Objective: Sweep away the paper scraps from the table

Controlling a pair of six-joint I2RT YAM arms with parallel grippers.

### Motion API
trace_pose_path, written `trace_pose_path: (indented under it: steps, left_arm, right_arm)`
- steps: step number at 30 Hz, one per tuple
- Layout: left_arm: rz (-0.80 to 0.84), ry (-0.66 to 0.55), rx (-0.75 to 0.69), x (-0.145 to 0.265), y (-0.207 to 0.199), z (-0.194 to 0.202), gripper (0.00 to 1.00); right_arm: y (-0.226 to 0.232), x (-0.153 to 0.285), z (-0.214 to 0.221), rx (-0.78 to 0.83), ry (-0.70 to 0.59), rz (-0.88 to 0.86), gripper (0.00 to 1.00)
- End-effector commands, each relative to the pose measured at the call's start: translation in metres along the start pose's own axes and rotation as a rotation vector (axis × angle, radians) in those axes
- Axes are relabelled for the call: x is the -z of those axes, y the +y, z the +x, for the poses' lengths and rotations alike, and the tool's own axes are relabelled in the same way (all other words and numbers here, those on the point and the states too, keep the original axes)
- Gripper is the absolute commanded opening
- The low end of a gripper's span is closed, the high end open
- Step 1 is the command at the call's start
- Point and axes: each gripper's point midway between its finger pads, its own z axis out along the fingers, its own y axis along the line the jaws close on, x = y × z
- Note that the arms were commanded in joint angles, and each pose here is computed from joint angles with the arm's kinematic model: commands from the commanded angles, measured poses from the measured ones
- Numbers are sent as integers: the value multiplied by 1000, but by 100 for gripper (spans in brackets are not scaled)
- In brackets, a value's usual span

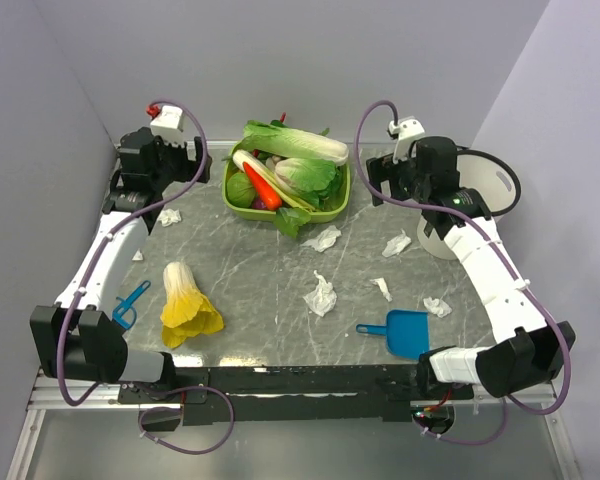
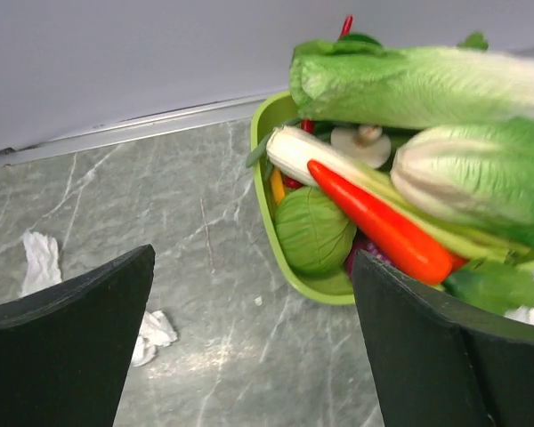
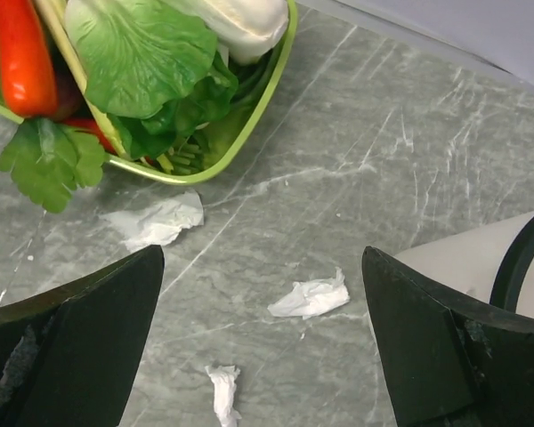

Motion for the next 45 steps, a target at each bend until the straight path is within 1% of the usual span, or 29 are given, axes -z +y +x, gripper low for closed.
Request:
trace_pose_path:
  steps: [1,2,3,4,5,6,7,9,10,11,14,15,16,17,18,20,21,22,23,24,27,30,32,35,38,40,42,45]
  left_arm:
    - [54,-11,-138,10,-5,-14,96]
    - [38,2,-148,13,-1,-13,96]
    - [39,9,-166,20,1,-14,96]
    - [45,61,-200,27,3,-7,96]
    - [29,89,-211,32,6,-4,97]
    - [25,120,-219,36,9,-1,97]
    - [29,187,-226,45,10,9,96]
    - [-2,236,-222,56,16,13,97]
    - [-7,276,-224,62,18,23,97]
    - [-26,270,-229,70,21,21,97]
    - [-115,334,-224,87,45,46,96]
    - [-170,372,-208,95,64,54,96]
    - [-185,414,-196,101,72,62,97]
    - [-186,488,-176,111,78,77,98]
    - [-208,517,-148,121,92,84,99]
    - [-231,555,-160,134,106,96,99]
    - [-222,596,-181,140,109,112,99]
    - [-222,611,-182,144,112,120,99]
    - [-244,626,-171,152,121,127,99]
    - [-236,666,-167,157,123,142,99]
    - [-247,762,-118,171,138,172,99]
    - [-250,856,-74,180,151,192,97]
    - [-242,937,-42,187,156,209,91]
    - [-243,1015,-68,194,162,229,88]
    - [-223,1062,-111,199,164,243,86]
    - [-207,1071,-129,198,165,246,85]
    - [-183,1063,-127,196,162,247,85]
    - [-126,1064,-105,191,153,253,81]
  right_arm:
    - [9,2,-3,113,-8,-82,100]
    - [15,3,1,155,3,-123,100]
    - [27,5,5,244,-6,-214,100]
    - [34,8,19,278,25,-258,100]
    - [39,9,25,325,28,-286,100]
    - [45,9,37,332,49,-317,100]
    - [48,11,42,341,53,-329,100]
    - [62,15,65,372,97,-403,100]
    - [66,18,70,384,102,-423,100]
    - [71,21,81,404,124,-450,100]
    - [87,27,105,442,168,-527,100]
    - [91,28,111,451,183,-548,100]
    - [93,28,113,452,192,-553,100]
    - [94,28,114,442,199,-555,100]
    - [94,27,114,435,200,-555,100]
    - [97,26,115,419,202,-566,100]
    - [99,25,115,412,206,-575,100]
    - [101,24,115,406,207,-582,100]
    - [103,24,114,390,209,-591,100]
    - [104,22,113,384,212,-599,100]
    - [108,20,109,381,207,-611,100]
    - [109,18,107,378,207,-614,100]
    - [110,17,106,373,205,-614,100]
    - [111,13,105,364,207,-614,100]
    - [112,11,101,361,200,-616,100]
    - [111,10,99,361,198,-612,100]
    - [111,9,97,362,197,-610,100]
    - [112,8,97,362,196,-613,100]
